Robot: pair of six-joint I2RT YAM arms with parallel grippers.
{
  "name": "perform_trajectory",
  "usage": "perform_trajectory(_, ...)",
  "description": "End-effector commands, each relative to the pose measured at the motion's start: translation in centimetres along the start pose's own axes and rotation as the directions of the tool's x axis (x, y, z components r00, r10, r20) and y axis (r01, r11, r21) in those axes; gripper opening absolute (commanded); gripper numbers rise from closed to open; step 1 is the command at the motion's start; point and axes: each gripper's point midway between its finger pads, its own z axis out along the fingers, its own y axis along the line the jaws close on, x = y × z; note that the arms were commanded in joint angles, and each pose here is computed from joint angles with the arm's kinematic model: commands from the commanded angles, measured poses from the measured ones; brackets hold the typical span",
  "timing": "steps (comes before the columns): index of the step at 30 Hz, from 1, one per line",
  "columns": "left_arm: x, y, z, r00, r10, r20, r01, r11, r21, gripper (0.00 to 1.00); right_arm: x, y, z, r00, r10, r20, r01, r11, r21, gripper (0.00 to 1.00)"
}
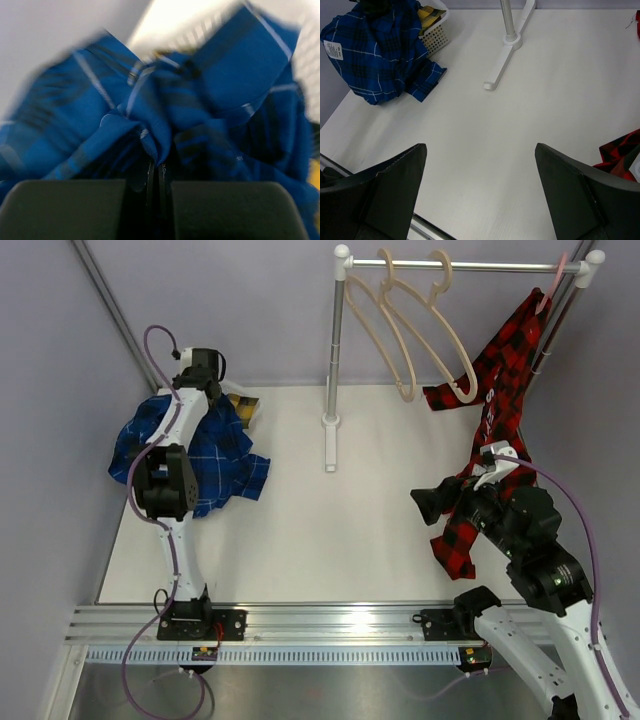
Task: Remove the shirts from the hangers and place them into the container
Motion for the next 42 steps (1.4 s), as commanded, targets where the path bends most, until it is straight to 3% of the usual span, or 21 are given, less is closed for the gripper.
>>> perform_trajectory(1,2.9,-2.7,1.9,0.996,-0.018,-0.084,0.025,0.996,0.09,0.0,-1.0,0.2,0.2,0.999,-0.024,0.021,0.024,1.0,-0.002,1.0)
perform_trajectory(5,7.7,-3.9,3.5,0.971,-0.01,-0.24,0.046,0.988,0.145,0.04,-1.0,0.2,0.0,0.999,-0.024,0.024,0.024,1.0,-0.002,0.99)
perform_trajectory(7,7.5,-4.0,2.6,0.968,-0.034,-0.248,0.077,0.983,0.169,0.16,-1.0,0.3,-0.1,0.999,-0.024,0.027,0.024,1.0,-0.004,0.99)
perform_trajectory(8,7.0,-4.1,2.0,0.969,-0.044,-0.244,0.093,0.977,0.192,0.23,-1.2,0.3,-0.3,0.999,-0.024,0.034,0.024,1.0,-0.007,0.99)
perform_trajectory(9,4.9,-2.6,1.3,0.973,-0.085,-0.216,0.129,0.972,0.198,0.45,-1.1,0.4,-0.3,0.999,-0.026,0.036,0.026,1.0,-0.012,1.0)
perform_trajectory(10,3.6,-2.4,0.3,0.976,-0.101,-0.194,0.143,0.966,0.216,0.55,-1.1,0.4,-0.4,0.999,-0.022,0.037,0.023,1.0,-0.014,0.99)
perform_trajectory(12,1.0,-1.6,-2.0,0.978,-0.145,-0.147,0.178,0.952,0.249,0.69,-1.2,0.6,-0.7,0.999,-0.022,0.049,0.023,1.0,-0.021,0.99)
perform_trajectory(13,-1.8,-0.3,-4.5,0.977,-0.192,-0.088,0.209,0.938,0.276,0.82,-1.3,0.7,-0.9,0.998,-0.021,0.053,0.023,0.999,-0.029,0.99)
perform_trajectory(16,-5.5,2.1,-8.8,0.962,-0.275,-0.007,0.262,0.911,0.319,0.98,-1.5,1.2,-1.4,0.997,-0.022,0.072,0.026,0.998,-0.053,0.99)
perform_trajectory(19,-7.4,5.2,-13.4,0.935,-0.35,0.057,0.31,0.885,0.347,0.99,-1.6,1.7,-1.8,0.996,-0.018,0.087,0.025,0.996,-0.081,1.0)
perform_trajectory(23,-5.7,8.6,-18.4,0.906,-0.418,0.071,0.361,0.848,0.389,0.99,-1.8,2.3,-2.4,0.994,-0.016,0.104,0.027,0.994,-0.11,1.0)
perform_trajectory(25,-2.1,8.6,-18.5,0.909,-0.416,0.01,0.38,0.839,0.389,0.99,-1.8,2.4,-2.6,0.994,-0.015,0.109,0.028,0.993,-0.118,1.0)
perform_trajectory(26,-2.2,9.5,-20.8,0.89,-0.454,0.035,0.392,0.804,0.448,0.99,-1.9,2.5,-2.9,0.993,-0.013,0.121,0.028,0.992,-0.124,0.99)
perform_trajectory(27,1.3,9.0,-19.8,0.9,-0.436,-0.017,0.4,0.808,0.433,0.99,-1.9,2.6,-3.0,0.992,-0.014,0.125,0.03,0.991,-0.128,0.99)
perform_trajectory(29,3.0,9.0,-20.5,0.883,-0.469,-0.008,0.415,0.772,0.482,0.99,-2.0,2.8,-3.3,0.99,-0.011,0.138,0.03,0.989,-0.142,0.99)
perform_trajectory(30,6.1,9.2,-20.7,0.888,-0.459,-0.014,0.403,0.766,0.501,0.99,-1.8,2.9,-3.3,0.991,-0.011,0.135,0.031,0.989,-0.147,1.0)
perform_trajectory(33,8.8,9.2,-21.2,0.873,-0.488,0.016,0.396,0.727,0.56,0.99,-1.9,3.3,-3.3,0.99,-0.007,0.141,0.031,0.985,-0.17,0.99)
perform_trajectory(37,14.4,9.8,-20.1,0.82,-0.571,0.035,0.453,0.685,0.571,0.99,-1.9,3.6,-3.4,0.99,-0.006,0.142,0.033,0.982,-0.185,0.99)
perform_trajectory(42,17.7,8.8,-18.3,0.753,-0.658,0.0,0.532,0.608,0.589,0.99,-1.8,3.7,-3.3,0.991,-0.004,0.137,0.031,0.98,-0.195,1.0)
